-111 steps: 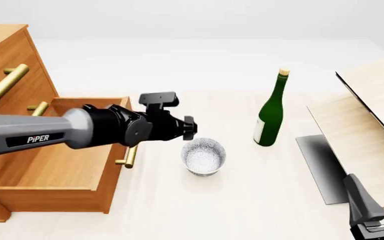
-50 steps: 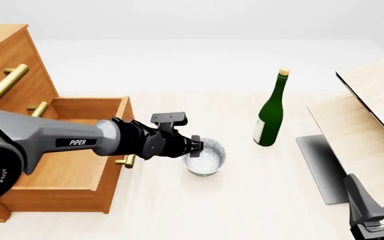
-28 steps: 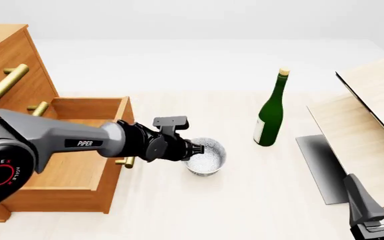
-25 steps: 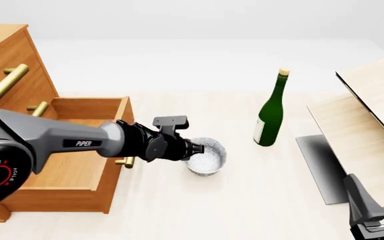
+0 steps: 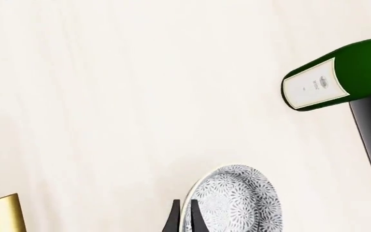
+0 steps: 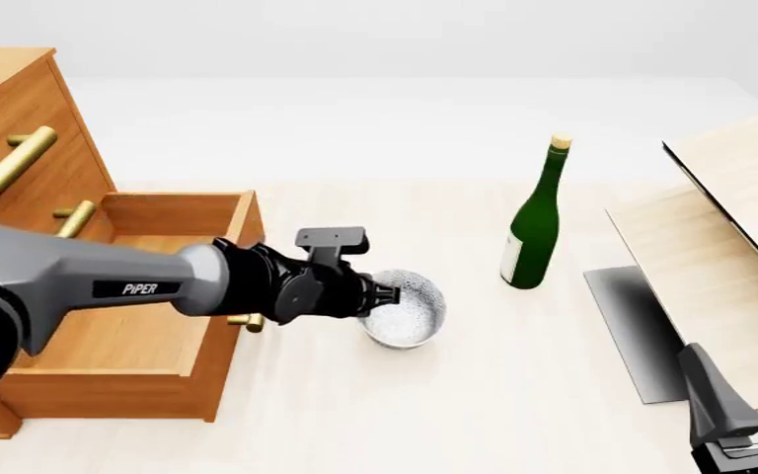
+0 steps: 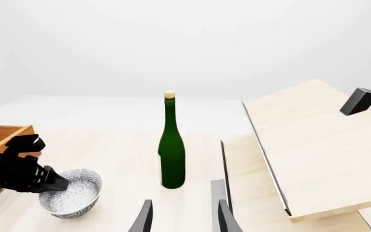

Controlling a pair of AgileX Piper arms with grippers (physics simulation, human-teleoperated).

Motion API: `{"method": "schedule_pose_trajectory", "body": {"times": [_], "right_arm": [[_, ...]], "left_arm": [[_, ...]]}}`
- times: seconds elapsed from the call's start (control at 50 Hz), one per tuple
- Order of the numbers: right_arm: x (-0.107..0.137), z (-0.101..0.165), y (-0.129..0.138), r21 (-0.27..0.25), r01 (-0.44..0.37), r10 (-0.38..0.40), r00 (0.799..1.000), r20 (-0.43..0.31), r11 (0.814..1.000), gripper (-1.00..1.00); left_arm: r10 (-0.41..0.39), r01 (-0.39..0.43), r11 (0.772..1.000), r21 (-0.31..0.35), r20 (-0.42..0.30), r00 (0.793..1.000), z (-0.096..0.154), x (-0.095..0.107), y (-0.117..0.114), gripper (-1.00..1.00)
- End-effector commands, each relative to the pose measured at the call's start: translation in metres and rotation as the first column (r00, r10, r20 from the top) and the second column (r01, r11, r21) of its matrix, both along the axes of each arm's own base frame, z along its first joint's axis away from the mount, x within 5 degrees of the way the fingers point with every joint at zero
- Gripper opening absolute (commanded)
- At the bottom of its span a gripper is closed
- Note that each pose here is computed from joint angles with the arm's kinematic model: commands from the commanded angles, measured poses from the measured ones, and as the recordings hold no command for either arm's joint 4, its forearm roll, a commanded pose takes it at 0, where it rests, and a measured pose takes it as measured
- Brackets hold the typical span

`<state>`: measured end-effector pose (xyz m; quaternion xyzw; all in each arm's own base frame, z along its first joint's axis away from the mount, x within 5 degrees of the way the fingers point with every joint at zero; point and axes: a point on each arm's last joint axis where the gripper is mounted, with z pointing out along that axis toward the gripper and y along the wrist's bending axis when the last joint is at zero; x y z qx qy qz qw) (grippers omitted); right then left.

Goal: Put the bowl in the bottom drawer of the cabinet and close it.

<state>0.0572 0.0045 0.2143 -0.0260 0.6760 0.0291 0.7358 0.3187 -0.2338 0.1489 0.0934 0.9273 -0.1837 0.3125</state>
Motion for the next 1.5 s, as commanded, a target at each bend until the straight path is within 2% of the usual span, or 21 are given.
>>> {"method": "schedule_pose_trajectory", "body": {"times": [0.02, 0.54, 1.5], "right_arm": [[0.0, 0.0, 0.0, 0.0, 0.0, 0.0, 1.0, 0.0, 1.0, 1.0], [0.0, 0.0, 0.0, 0.0, 0.0, 0.0, 1.0, 0.001, 1.0, 1.0], [0.0, 0.0, 0.0, 0.0, 0.0, 0.0, 1.0, 0.0, 1.0, 1.0]], "left_arm": [[0.011, -0.011, 0.999, -0.032, 0.017, 1.0, 0.015, -0.007, 0.003, -1.0], [-0.01, 0.013, 0.999, -0.049, 0.063, 0.998, 0.043, -0.025, 0.012, -1.0], [0.003, 0.006, 0.998, -0.066, 0.148, 0.989, 0.089, -0.053, 0.05, -1.0]]}}
